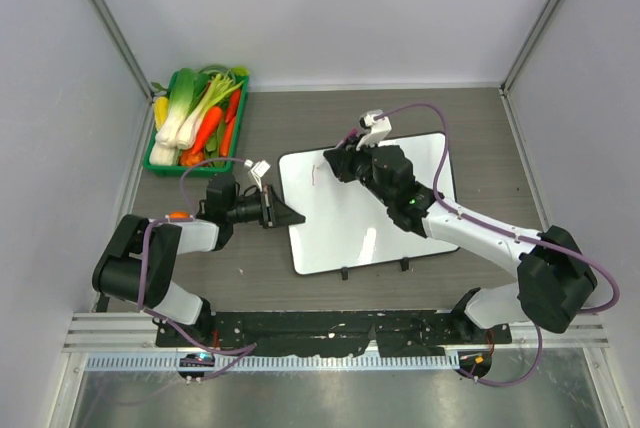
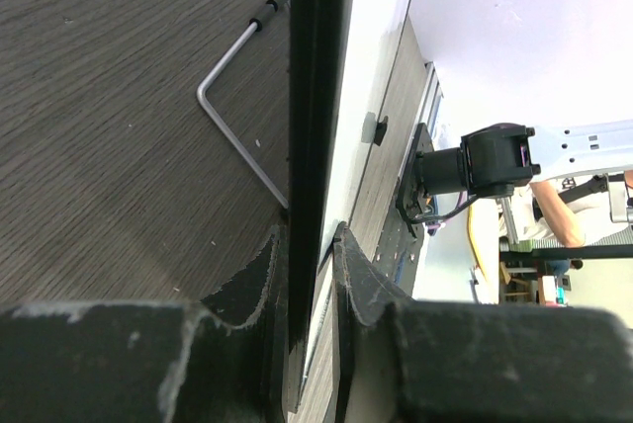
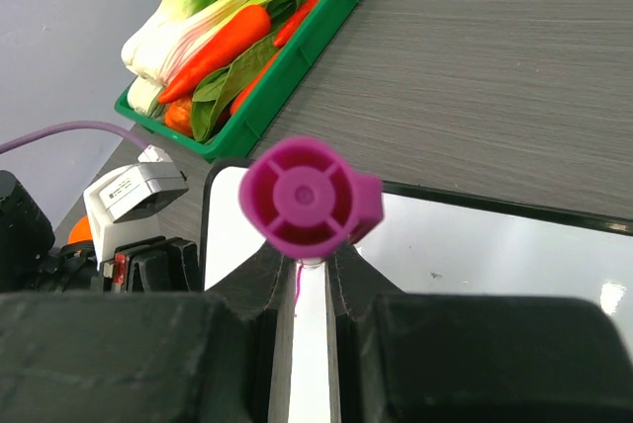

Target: Write a sentence on the whiteboard

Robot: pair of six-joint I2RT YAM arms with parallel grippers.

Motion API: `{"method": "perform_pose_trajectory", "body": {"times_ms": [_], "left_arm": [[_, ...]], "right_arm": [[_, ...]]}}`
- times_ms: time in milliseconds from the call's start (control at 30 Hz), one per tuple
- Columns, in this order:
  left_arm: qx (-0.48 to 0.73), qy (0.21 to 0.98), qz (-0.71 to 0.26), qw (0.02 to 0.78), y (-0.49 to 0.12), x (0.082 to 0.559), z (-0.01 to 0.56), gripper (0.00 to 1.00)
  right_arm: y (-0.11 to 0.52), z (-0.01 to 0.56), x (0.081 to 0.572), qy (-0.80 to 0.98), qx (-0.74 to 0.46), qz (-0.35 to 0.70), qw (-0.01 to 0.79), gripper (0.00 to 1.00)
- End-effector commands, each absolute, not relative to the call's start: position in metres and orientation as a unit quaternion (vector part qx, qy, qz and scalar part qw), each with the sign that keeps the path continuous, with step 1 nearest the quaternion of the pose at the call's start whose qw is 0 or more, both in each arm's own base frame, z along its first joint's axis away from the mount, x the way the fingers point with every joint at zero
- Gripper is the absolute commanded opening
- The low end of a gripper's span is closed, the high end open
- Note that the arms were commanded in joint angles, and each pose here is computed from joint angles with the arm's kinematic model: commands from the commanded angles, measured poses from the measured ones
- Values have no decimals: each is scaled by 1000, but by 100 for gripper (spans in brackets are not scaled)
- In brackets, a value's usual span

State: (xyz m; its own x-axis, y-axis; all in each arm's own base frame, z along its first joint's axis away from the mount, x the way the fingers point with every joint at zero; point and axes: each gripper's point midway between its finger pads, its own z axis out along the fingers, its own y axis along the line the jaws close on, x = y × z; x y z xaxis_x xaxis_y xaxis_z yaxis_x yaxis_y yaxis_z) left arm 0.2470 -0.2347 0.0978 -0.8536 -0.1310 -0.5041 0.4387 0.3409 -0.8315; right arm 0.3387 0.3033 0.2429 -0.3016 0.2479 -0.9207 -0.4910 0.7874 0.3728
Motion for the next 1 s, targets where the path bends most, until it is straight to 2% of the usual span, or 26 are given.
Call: {"method": "perform_pose_trajectory", "body": {"times_ms": [0, 367, 967], "left_arm": [[72, 829, -493, 253, -224, 253, 55, 0], [73, 829, -492, 255, -225, 253, 56, 0], [73, 830, -491, 252, -225, 253, 54, 0]], "right_arm": [[302, 273, 352, 717, -63, 312, 620, 1], [303, 251, 353, 737, -72, 296, 604, 1], [317, 231, 338, 751, -100, 329, 563, 1]]}}
